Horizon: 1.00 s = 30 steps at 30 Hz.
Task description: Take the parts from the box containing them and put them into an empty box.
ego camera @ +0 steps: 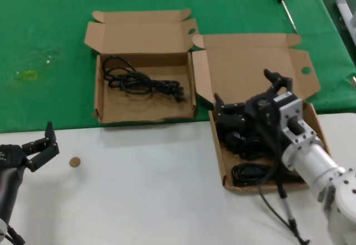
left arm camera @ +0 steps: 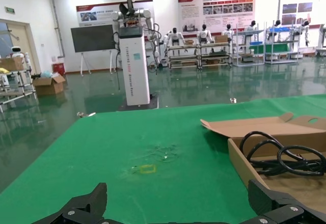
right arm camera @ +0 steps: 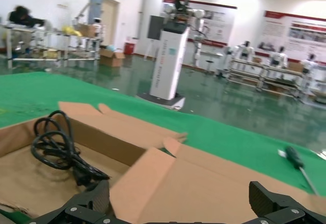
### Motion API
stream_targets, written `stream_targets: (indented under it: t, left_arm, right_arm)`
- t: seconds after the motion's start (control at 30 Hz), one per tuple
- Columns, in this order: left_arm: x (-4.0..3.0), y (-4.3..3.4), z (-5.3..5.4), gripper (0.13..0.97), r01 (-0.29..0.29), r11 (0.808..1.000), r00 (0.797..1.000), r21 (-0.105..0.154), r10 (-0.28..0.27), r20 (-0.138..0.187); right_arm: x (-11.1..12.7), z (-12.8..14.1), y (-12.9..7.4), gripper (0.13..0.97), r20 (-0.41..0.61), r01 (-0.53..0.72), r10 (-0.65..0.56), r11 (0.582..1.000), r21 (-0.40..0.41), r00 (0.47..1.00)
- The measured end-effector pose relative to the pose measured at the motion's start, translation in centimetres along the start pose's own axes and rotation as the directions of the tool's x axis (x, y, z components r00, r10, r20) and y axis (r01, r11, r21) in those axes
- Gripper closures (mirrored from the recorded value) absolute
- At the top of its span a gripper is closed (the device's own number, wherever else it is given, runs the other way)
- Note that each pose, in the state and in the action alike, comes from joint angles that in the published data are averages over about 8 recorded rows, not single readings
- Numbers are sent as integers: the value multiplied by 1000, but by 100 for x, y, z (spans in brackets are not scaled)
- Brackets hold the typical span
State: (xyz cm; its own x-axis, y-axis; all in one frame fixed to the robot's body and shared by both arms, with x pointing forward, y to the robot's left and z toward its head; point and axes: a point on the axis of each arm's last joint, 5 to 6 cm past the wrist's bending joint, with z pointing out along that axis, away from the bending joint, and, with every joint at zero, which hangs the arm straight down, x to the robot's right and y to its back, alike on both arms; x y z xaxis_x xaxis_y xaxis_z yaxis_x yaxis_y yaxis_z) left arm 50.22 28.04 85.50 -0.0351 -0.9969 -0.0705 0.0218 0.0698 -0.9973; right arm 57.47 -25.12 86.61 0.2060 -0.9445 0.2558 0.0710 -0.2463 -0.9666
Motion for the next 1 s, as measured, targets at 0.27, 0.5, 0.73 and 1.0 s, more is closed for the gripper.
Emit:
stream_targets:
  t: [0.27, 0.5, 0.73, 1.0]
  left_arm:
    - [0, 0, 0, 133, 0, 1000, 1000, 0, 0, 0]
    - [0, 0, 0, 132, 0, 1000, 1000, 0, 0, 0]
    - [0, 0, 0, 132, 0, 1000, 1000, 0, 0, 0]
    - [0, 0, 0, 132, 0, 1000, 1000, 0, 0, 0]
  right_arm:
    - [47, -327, 81, 130, -84, -89, 88, 996, -10, 993]
    - [84, -567, 116, 130, -144, -149, 146, 989, -11, 979]
    - [92, -614, 121, 130, -156, -161, 157, 987, -11, 975]
    - [92, -615, 122, 130, -156, -161, 157, 987, -11, 975]
